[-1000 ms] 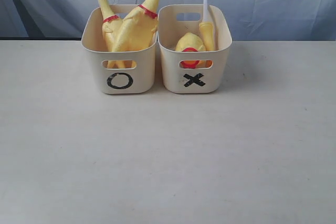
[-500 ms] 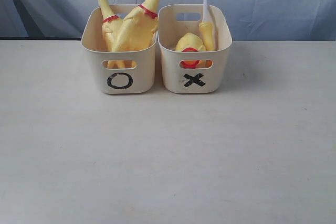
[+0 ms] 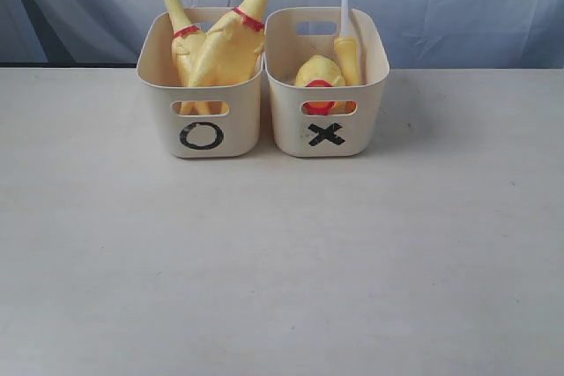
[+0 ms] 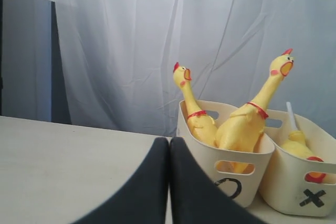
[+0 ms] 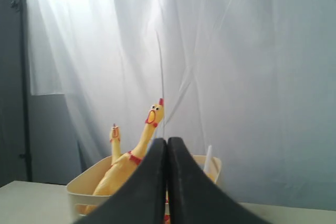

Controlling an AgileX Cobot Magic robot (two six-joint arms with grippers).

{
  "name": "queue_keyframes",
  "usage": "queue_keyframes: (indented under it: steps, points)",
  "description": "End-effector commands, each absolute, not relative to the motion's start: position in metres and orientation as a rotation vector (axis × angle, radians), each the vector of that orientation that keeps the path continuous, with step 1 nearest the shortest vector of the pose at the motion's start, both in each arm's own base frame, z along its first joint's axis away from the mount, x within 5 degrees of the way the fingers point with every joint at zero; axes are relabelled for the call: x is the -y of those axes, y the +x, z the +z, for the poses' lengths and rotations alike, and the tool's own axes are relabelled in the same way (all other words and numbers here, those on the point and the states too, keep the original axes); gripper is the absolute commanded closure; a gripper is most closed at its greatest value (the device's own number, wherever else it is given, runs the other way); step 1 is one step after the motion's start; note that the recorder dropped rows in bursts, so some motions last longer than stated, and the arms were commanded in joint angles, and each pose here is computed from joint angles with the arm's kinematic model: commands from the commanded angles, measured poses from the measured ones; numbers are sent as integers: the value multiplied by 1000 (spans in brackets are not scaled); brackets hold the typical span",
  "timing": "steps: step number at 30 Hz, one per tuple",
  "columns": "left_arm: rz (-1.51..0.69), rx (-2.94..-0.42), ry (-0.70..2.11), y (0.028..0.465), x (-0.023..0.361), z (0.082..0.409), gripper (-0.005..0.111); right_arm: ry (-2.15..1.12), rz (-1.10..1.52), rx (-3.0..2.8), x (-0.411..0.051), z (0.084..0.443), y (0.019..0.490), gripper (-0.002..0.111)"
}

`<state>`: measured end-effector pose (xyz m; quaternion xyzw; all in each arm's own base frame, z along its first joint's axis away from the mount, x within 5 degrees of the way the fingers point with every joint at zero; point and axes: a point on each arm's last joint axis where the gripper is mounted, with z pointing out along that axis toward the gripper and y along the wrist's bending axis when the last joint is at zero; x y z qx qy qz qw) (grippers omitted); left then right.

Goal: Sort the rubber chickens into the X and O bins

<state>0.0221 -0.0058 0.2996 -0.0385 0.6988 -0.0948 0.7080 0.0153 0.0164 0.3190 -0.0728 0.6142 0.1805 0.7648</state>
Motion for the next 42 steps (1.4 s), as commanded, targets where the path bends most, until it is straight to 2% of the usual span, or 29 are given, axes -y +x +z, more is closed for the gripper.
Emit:
queue_keyframes:
  steps: [1,29,35,42]
  points:
    - [-159,-1536,-133,21,4,299,107,-108,326,-1335,-15,318,16,108]
    - [-136,-1536,-150,22,4,298,107,-96,280,-1349,-15,315,18,108]
    - [-131,-1515,-152,26,3,293,107,-160,83,-1383,-9,291,31,108]
    - [-106,-1465,-161,41,-1,266,107,-215,-73,-1421,-6,245,49,108]
